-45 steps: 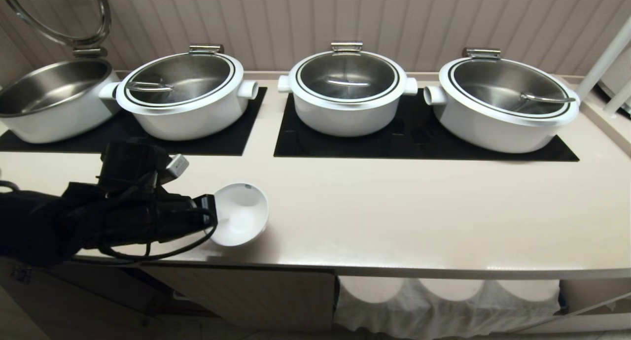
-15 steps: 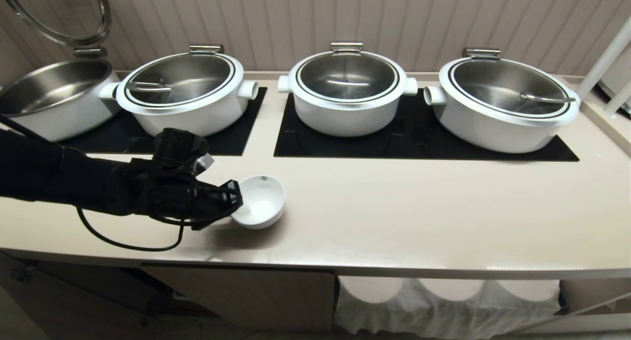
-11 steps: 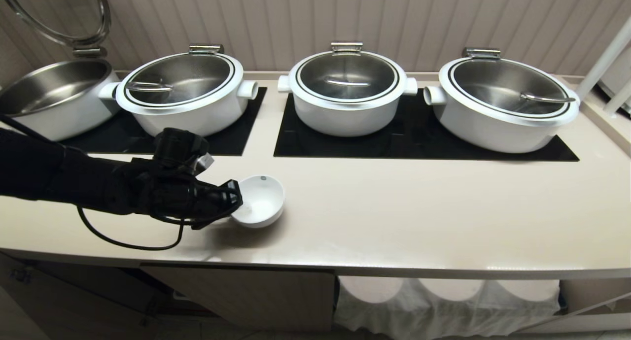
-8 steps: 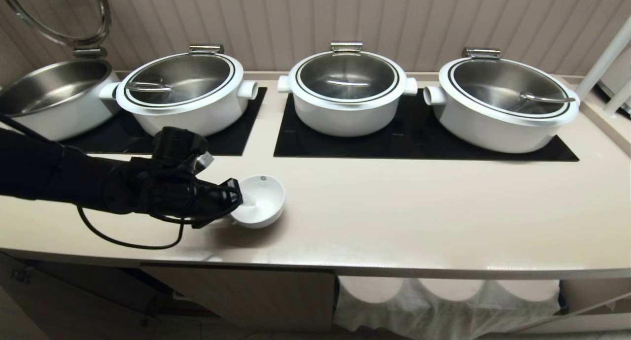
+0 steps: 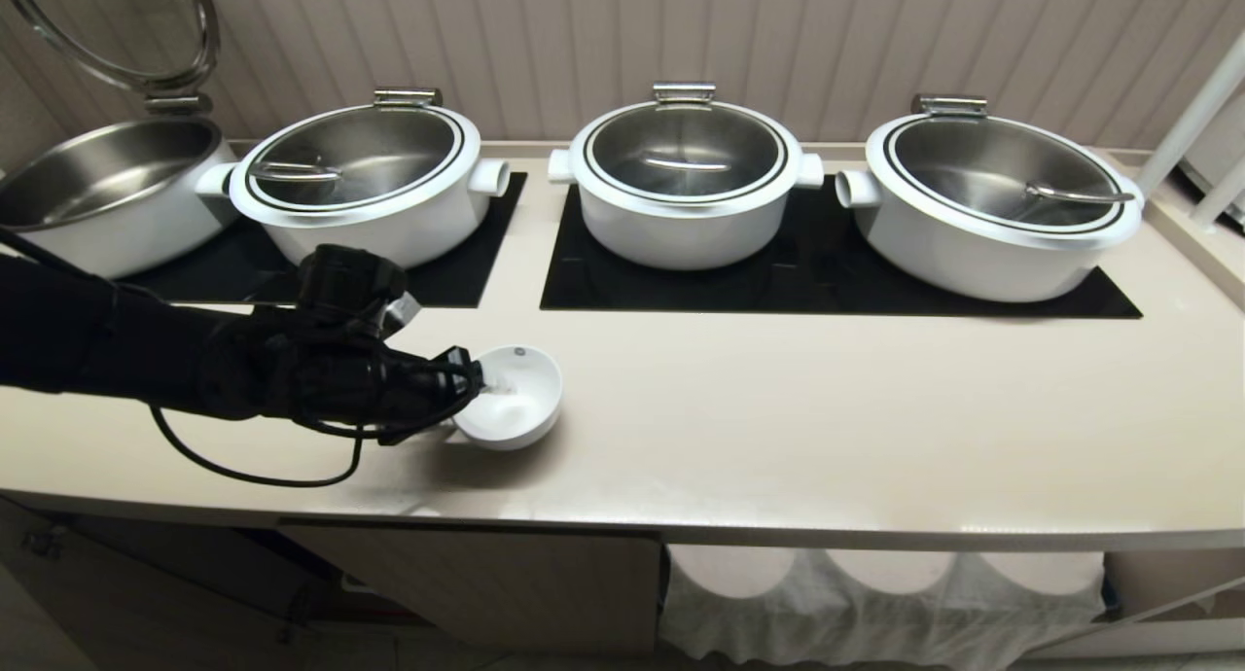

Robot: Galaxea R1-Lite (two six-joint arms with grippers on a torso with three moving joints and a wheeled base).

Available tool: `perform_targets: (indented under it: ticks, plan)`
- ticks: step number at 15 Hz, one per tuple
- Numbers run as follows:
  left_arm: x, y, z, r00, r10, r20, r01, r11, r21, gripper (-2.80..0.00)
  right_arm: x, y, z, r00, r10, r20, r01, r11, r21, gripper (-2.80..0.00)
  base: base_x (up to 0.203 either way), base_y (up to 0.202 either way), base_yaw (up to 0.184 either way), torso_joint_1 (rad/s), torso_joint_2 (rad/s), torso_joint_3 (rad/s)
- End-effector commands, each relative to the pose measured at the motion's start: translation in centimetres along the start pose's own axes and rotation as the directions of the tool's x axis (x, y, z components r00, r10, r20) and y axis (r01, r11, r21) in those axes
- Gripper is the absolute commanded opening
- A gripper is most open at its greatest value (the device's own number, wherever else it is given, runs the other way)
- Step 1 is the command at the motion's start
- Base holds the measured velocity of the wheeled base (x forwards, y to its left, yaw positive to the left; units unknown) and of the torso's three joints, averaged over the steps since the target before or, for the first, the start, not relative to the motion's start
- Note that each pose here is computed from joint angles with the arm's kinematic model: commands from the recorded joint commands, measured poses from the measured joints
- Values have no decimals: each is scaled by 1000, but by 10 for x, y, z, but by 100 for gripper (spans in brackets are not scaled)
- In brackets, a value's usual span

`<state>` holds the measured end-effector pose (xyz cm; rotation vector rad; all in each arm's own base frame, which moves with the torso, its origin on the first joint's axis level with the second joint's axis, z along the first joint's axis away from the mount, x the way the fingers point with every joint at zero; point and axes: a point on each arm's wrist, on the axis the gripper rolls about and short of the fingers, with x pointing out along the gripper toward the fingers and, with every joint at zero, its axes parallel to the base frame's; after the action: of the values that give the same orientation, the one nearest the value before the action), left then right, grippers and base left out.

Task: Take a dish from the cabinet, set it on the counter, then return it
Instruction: Place it on the table

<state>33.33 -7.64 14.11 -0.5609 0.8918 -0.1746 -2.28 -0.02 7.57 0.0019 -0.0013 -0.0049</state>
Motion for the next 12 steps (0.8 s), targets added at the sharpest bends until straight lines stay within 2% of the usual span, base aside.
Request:
perform_targets:
  ticks: [1, 5, 8, 12]
  plan:
    - [-4, -3, 1, 1000, -8, 12, 8, 1000, 5, 0, 0, 0, 0, 1000, 0, -1, 0, 1000, 0, -280, 0, 0, 0, 0, 0, 0]
    - [-14, -6, 1, 999, -20, 32, 19, 1000, 18, 0, 0, 0, 0, 1000, 0, -1, 0, 1000, 0, -280, 0, 0, 0, 0, 0, 0]
    - [-20, -5, -3, 999, -18, 37, 14, 995, 101, 0, 0, 0, 0, 1000, 0, -1, 0, 1000, 0, -280, 0, 0, 0, 0, 0, 0]
    - [-31, -9, -1, 996, -50, 80, 40, 992, 116, 0, 0, 0, 0, 1000, 0, 0, 0, 1000, 0, -280, 0, 0, 0, 0, 0, 0]
